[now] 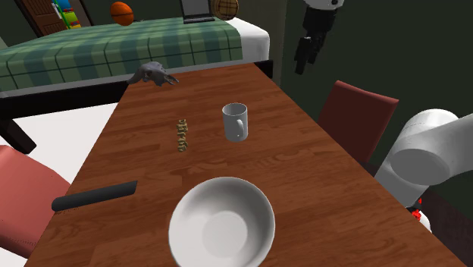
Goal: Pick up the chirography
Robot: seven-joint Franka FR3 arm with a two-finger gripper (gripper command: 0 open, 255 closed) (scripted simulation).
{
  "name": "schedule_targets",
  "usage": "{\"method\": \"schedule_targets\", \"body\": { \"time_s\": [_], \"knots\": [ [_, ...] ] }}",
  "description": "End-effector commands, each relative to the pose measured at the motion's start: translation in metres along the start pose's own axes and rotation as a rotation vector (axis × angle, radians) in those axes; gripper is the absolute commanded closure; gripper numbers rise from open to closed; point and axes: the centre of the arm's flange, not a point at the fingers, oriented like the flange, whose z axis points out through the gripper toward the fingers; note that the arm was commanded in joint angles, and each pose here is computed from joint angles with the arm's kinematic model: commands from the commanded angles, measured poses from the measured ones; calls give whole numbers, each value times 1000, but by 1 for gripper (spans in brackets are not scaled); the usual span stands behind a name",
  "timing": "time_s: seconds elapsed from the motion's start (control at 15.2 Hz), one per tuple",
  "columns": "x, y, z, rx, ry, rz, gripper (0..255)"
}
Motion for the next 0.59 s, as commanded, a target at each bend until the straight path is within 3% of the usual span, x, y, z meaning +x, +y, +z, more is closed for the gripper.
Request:
{"method": "schedule_targets", "body": {
  "time_s": [0.0, 0.53],
  "knots": [
    [0, 0, 0, 0, 0, 0, 0],
    [48, -91, 33, -4, -27, 124, 0]
  ]
}}
